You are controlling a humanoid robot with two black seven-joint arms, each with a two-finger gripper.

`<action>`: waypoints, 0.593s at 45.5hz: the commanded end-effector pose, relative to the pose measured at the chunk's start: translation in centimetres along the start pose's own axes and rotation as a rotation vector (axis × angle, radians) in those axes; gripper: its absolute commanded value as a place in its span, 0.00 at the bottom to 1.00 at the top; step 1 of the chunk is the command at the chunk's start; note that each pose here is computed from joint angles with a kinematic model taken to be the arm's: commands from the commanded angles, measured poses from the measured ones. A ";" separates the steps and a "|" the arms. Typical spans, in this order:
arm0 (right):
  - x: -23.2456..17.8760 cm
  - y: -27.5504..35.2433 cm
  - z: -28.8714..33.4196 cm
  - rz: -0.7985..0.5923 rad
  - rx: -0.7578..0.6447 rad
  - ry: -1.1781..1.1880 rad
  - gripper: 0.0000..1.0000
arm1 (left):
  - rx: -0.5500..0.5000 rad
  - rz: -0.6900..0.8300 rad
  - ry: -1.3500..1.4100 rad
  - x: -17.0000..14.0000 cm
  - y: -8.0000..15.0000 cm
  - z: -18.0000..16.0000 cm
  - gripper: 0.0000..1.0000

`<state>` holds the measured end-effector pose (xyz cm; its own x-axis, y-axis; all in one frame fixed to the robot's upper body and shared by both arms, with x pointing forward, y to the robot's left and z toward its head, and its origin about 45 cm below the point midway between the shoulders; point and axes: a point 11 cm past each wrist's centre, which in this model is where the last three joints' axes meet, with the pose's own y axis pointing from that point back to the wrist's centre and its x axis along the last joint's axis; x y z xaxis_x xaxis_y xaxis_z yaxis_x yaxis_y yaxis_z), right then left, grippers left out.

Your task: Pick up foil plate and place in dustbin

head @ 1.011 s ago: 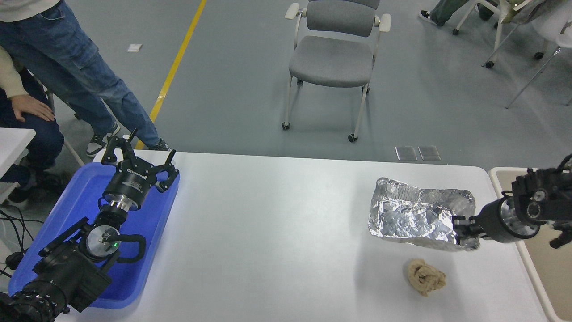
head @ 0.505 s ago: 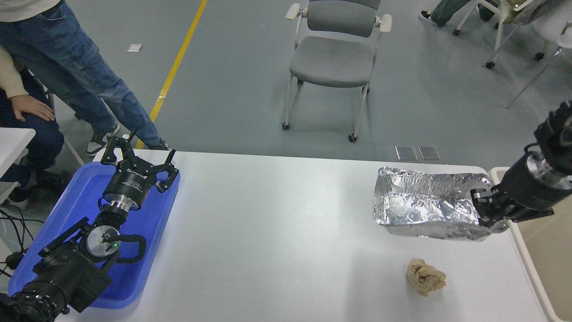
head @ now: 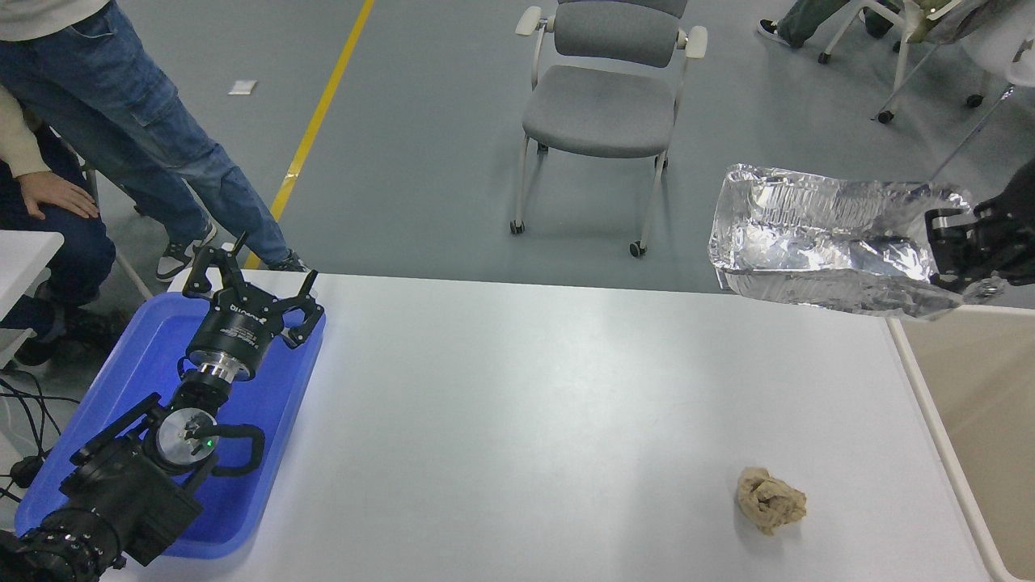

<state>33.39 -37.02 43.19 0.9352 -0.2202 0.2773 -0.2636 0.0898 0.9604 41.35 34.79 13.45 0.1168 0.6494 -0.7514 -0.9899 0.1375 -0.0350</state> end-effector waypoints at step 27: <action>-3.8 0.3 16.4 -0.019 -0.211 -0.388 0.00 | 0.002 0.000 -0.001 0.0 0.0 0.0 1.00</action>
<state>29.28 -46.71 43.54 0.8464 -0.4461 0.2910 -0.2092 0.2241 0.9519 41.37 34.78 13.46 0.1174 0.6498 -0.7510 -0.9898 0.1384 -0.0350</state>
